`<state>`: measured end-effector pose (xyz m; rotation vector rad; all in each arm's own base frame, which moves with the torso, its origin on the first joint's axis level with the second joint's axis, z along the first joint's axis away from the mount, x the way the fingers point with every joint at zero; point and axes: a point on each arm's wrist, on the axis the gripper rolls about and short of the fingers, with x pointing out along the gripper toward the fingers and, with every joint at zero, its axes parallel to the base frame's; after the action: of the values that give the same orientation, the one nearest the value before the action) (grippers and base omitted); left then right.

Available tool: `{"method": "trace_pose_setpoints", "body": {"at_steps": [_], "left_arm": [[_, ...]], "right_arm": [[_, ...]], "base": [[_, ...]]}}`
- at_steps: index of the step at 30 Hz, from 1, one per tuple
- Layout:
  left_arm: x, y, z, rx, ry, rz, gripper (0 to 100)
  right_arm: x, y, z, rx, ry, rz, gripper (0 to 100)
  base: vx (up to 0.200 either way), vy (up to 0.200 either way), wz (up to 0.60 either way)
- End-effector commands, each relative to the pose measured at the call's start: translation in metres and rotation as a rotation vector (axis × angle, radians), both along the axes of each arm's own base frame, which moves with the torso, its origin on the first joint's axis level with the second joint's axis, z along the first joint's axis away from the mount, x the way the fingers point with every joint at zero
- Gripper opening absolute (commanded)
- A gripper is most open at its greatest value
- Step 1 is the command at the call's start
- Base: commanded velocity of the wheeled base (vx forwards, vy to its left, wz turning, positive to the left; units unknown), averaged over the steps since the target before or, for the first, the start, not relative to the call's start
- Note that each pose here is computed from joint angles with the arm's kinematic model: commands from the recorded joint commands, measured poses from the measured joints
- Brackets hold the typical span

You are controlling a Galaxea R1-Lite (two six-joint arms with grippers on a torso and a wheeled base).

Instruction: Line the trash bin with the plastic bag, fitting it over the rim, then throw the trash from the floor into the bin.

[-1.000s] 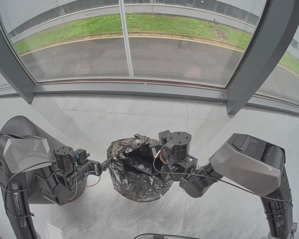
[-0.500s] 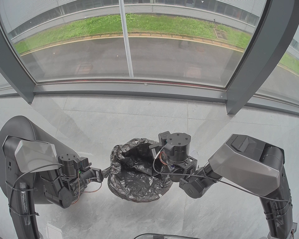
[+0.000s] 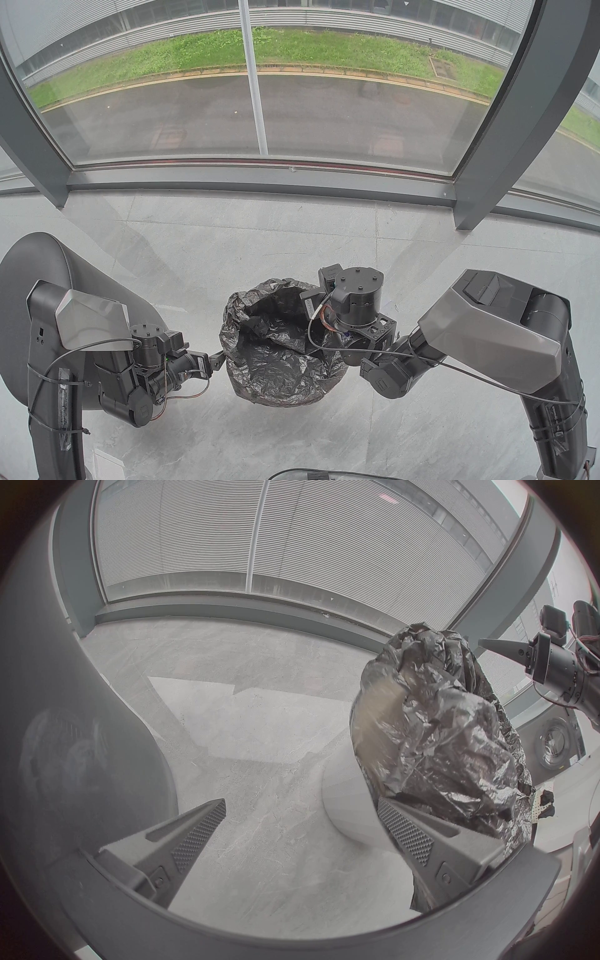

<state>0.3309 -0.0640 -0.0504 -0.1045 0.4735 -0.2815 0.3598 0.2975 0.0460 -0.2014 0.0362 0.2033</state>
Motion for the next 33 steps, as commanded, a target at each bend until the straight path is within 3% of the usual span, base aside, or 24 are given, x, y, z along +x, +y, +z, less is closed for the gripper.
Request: {"method": "trace_pose_setpoints", "body": {"at_steps": [1,6,11,12,15,18,21,26,33], "left_arm": [[-0.002,0.0,-0.003,-0.004,0.013,0.003,100],[-0.009,0.002,0.01,-0.034,-0.017,0.016,100],[-0.022,0.005,0.043,-0.079,-0.074,0.031,100],[-0.03,0.005,0.068,-0.108,-0.127,0.033,100],[-0.043,0.001,0.102,-0.133,-0.209,0.007,100],[-0.058,-0.009,0.127,-0.153,-0.274,-0.038,100],[-0.076,-0.026,0.152,-0.179,-0.327,-0.118,100],[-0.074,-0.042,0.156,-0.188,-0.291,-0.164,100],[-0.07,-0.07,0.142,-0.216,-0.238,-0.229,100]], "right_arm": [[-0.001,0.002,0.001,0.002,-0.001,0.005,0],[-0.003,0.003,0.005,0.01,-0.01,0.008,0],[-0.008,-0.001,0.016,0.02,-0.018,0.009,0],[-0.014,-0.006,0.022,0.038,-0.014,0.007,0],[-0.025,-0.017,0.034,0.054,-0.003,0.004,0],[-0.036,-0.031,0.044,0.085,0.017,-0.006,0],[-0.053,-0.053,0.062,0.203,0.04,-0.029,0],[-0.07,-0.07,0.084,0.351,0.046,-0.034,0],[-0.076,-0.076,0.084,0.387,0.038,-0.034,0]], "base": [[0.0,0.0,0.0],[0.0,0.0,0.0],[0.0,0.0,0.0],[0.0,0.0,0.0],[0.0,0.0,0.0],[0.0,0.0,0.0],[0.0,0.0,0.0],[0.0,0.0,0.0],[0.0,0.0,0.0]]}}
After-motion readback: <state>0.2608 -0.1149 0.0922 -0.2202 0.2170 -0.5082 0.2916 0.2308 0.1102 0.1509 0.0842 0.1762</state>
